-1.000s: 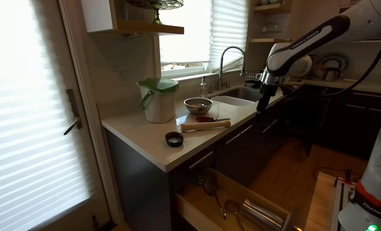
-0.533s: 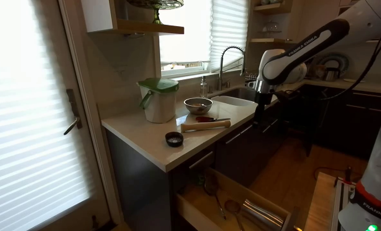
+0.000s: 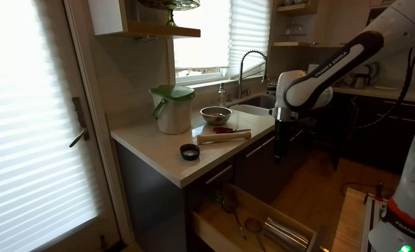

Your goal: Move the silver spatula to the left

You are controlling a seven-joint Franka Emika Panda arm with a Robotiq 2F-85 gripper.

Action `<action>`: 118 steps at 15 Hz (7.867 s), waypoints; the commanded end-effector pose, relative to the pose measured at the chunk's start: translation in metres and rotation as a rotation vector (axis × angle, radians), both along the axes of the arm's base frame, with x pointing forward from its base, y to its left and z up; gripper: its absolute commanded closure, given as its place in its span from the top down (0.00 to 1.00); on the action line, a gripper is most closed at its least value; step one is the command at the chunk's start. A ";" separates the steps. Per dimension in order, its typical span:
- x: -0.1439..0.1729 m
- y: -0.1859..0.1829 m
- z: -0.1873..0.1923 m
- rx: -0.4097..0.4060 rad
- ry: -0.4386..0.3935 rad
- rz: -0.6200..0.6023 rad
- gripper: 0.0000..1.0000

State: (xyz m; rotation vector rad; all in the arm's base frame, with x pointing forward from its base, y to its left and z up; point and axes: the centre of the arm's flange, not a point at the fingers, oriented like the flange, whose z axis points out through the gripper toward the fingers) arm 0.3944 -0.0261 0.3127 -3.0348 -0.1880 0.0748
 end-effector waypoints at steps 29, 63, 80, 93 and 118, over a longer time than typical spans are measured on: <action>0.036 0.128 -0.149 0.144 0.026 -0.435 1.00; 0.100 0.108 -0.290 0.134 -0.017 -0.697 1.00; 0.106 0.097 -0.293 0.140 -0.082 -0.744 0.00; 0.081 0.092 -0.264 0.237 -0.039 -0.704 0.01; 0.013 0.117 -0.264 0.395 0.083 -0.050 0.01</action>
